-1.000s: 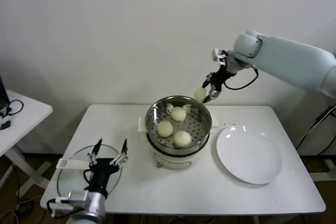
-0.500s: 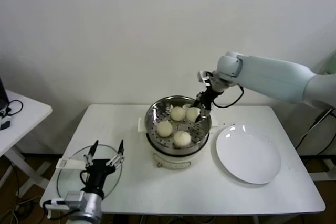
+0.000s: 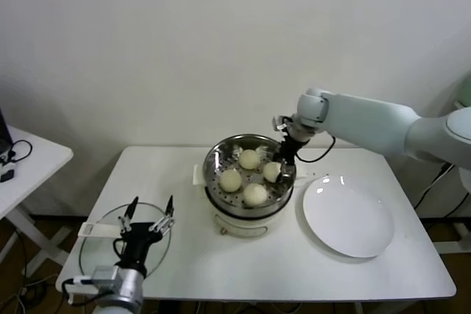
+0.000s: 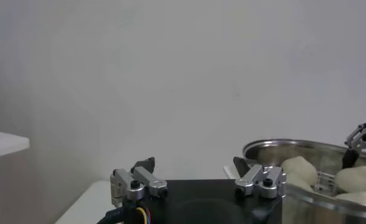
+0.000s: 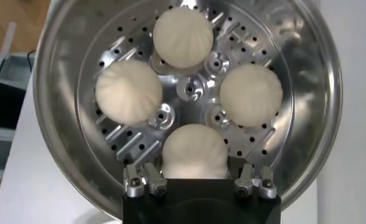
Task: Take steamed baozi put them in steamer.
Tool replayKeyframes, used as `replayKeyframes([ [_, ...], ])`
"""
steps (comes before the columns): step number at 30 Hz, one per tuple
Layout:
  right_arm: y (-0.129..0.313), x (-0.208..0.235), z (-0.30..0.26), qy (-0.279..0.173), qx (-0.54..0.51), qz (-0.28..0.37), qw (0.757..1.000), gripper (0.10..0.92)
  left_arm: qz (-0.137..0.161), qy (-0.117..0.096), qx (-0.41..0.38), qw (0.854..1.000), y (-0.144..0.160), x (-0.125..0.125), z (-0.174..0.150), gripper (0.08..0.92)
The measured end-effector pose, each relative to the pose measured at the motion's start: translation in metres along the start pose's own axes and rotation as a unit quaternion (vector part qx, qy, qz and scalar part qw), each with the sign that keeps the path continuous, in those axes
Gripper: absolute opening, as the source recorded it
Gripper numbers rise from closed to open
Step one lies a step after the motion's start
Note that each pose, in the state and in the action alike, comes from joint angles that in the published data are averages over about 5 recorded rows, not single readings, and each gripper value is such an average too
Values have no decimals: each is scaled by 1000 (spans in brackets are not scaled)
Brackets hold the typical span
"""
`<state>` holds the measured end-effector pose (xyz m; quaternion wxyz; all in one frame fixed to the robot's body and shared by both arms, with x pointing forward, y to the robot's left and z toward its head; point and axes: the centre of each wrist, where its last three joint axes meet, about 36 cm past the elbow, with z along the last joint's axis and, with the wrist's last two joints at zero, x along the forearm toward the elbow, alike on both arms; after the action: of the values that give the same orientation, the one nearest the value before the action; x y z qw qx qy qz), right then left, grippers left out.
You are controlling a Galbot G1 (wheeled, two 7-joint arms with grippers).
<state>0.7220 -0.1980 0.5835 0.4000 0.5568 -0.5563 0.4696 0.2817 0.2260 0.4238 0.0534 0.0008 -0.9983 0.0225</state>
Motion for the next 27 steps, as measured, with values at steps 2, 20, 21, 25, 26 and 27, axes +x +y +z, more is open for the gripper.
replayKeyframes([
  [2,0,-3,1,3,0,0,1000,704,1,0,0,1000,-1,-1,0,823],
  [20,-6,-3,-8,-1,5,1,1000,822,1,0,2,1000,-1,-3,-1,823],
  [21,-6,-2,-8,-2,6,1,1000,822,2,-1,2,1000,-1,-3,-1,823],
  [25,-8,8,-9,-11,6,-1,1000,823,2,-1,2,1000,-2,-3,-1,823],
  [26,-8,11,-9,-13,6,-1,1000,823,2,-1,2,1000,-2,-3,-1,823],
  [27,-8,14,-10,-16,6,0,1000,823,3,-1,3,1000,-2,-3,-2,823],
])
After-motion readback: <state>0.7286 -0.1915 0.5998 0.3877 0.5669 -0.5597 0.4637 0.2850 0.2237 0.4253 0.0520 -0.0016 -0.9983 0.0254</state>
